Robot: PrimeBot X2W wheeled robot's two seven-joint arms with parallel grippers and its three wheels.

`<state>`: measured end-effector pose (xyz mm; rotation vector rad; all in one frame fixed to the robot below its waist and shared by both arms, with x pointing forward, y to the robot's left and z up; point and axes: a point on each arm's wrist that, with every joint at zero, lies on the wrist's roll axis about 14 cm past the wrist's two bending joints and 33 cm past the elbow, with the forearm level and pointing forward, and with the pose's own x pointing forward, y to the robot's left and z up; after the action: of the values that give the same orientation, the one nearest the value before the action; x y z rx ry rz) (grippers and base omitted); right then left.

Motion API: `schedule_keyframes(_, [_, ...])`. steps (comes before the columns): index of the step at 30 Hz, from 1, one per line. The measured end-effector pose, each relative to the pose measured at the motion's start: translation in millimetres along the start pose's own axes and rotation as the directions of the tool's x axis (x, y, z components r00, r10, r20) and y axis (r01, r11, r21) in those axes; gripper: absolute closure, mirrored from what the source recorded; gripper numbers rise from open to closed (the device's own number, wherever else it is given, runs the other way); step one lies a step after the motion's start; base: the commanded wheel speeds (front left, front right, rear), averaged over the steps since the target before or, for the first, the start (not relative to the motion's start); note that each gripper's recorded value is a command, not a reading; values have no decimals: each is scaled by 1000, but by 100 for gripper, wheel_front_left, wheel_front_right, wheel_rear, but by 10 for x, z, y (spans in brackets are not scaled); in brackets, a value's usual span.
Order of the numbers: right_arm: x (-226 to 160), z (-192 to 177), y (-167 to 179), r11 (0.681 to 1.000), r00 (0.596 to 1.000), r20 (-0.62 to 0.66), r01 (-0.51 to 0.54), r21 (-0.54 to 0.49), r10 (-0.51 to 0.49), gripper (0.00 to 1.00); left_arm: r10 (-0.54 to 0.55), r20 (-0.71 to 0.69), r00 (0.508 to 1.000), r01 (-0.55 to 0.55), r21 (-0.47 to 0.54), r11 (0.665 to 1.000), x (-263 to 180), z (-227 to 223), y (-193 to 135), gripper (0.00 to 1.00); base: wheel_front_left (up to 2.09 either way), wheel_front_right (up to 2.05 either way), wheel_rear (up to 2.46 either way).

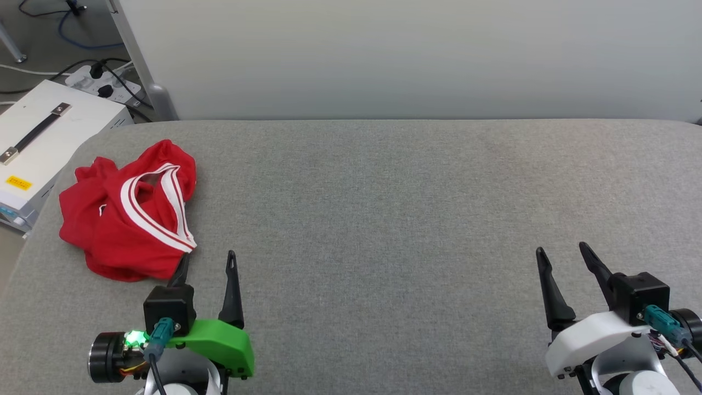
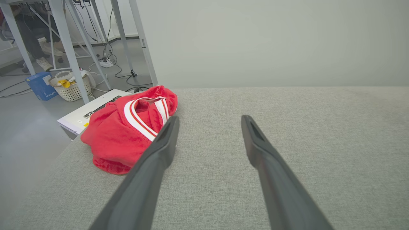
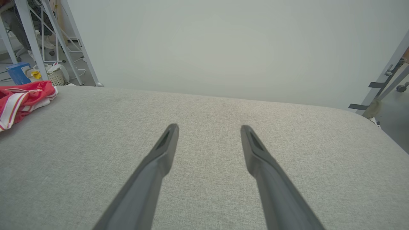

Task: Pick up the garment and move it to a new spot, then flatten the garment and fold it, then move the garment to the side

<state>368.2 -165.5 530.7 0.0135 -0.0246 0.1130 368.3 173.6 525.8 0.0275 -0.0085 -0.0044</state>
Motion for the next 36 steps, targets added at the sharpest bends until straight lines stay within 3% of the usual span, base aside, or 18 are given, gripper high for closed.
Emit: schedule_keyframes(36, [-35, 92, -35, 998, 997, 76, 10, 67, -15, 0, -2, 65, 998, 3, -25, 1000, -6, 77, -73, 0, 0, 0, 0])
